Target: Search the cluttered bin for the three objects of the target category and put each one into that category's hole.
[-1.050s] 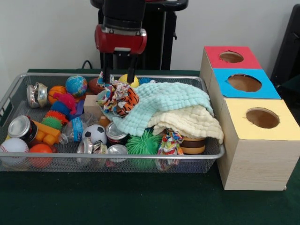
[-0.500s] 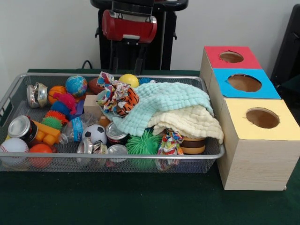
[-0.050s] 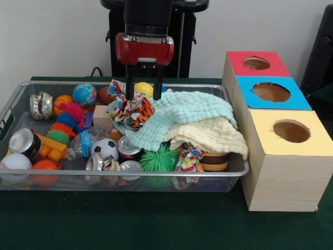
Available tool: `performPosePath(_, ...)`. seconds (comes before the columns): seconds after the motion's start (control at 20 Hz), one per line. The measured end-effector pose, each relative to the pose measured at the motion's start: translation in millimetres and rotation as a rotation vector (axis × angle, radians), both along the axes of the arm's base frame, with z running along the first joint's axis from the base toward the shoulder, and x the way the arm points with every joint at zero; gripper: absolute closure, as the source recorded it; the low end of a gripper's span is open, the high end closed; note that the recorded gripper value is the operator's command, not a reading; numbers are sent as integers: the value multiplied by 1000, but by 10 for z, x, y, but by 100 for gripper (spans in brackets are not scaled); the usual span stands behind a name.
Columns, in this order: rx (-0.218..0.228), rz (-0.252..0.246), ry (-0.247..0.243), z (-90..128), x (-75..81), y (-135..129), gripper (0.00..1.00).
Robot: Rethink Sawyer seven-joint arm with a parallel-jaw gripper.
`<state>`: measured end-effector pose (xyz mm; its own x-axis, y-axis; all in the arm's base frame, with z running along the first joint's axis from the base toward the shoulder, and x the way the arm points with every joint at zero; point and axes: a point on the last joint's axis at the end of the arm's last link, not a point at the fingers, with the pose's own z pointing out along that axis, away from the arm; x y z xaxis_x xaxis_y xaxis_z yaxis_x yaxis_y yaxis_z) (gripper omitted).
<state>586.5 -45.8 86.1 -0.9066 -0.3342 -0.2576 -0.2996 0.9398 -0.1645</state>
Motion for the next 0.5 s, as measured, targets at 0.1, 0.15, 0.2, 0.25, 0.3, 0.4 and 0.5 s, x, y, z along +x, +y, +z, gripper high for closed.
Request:
performPosePath(0.1, 11, 0, 3, -86, -28, 15, 0)
performPosePath(0.15, 14, 0, 5, -108, -36, 20, 0)
performPosePath(0.2, 20, 0, 9, -155, -59, 31, 0)
performPosePath(0.25, 23, -1, 13, -181, -74, 35, 0)
performPosePath(0.3, 26, -1, 18, -204, -92, 38, 0)
performPosePath(0.4, 37, -8, 41, -285, -179, 30, 0)
performPosePath(0.5, 42, -13, 51, -318, -223, 18, 0)
